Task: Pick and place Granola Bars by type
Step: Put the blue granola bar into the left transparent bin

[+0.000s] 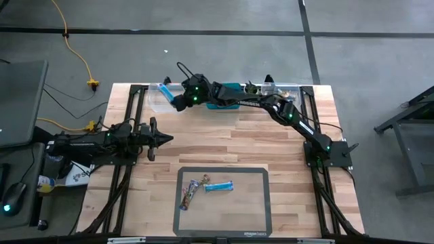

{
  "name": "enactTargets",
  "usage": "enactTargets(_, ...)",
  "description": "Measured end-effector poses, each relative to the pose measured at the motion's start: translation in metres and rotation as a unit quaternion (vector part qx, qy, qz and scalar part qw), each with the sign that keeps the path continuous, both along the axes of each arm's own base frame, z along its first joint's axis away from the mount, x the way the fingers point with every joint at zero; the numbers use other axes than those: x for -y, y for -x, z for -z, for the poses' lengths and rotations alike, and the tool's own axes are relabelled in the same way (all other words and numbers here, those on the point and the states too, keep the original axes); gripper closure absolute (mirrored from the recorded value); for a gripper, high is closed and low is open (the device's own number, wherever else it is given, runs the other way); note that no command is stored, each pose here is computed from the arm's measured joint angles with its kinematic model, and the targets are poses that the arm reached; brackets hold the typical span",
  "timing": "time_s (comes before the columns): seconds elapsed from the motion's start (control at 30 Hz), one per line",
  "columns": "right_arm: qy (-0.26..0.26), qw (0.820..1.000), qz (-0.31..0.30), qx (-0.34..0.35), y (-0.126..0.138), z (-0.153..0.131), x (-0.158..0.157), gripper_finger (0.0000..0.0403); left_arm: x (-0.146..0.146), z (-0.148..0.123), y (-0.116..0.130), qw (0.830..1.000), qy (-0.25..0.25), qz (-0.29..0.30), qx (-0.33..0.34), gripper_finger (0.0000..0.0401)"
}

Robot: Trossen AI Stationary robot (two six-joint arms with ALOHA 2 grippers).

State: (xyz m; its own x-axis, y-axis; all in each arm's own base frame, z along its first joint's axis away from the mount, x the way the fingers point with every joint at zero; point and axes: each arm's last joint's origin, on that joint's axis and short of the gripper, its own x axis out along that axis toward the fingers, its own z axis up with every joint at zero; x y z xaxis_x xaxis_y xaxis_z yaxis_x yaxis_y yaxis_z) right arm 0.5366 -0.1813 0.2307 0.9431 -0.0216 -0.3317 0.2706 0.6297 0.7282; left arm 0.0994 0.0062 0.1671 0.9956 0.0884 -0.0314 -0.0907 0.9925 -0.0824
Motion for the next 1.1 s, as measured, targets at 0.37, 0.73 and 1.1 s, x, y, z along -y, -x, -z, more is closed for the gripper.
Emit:
enactTargets(0.37, -0.113, 0.985, 0.119, 0.047, -0.004, 0.031, -0.013, 0.038, 0.0, 0.0, 0.0, 1.0, 0.0, 0.0, 0.0, 0.04)
enactTargets(0.73, -0.201, 0.955, 0.206, 0.068, 0.002, 0.058, -0.016, 0.038, 0.0, 0.0, 0.0, 1.0, 0.0, 0.0, 0.0, 0.04)
enactTargets(1.1, -0.215, 0.949, 0.212, 0.089, 0.003, 0.055, -0.007, 0.0345, 0.0, 0.0, 0.0, 1.0, 0.0, 0.0, 0.0, 0.04)
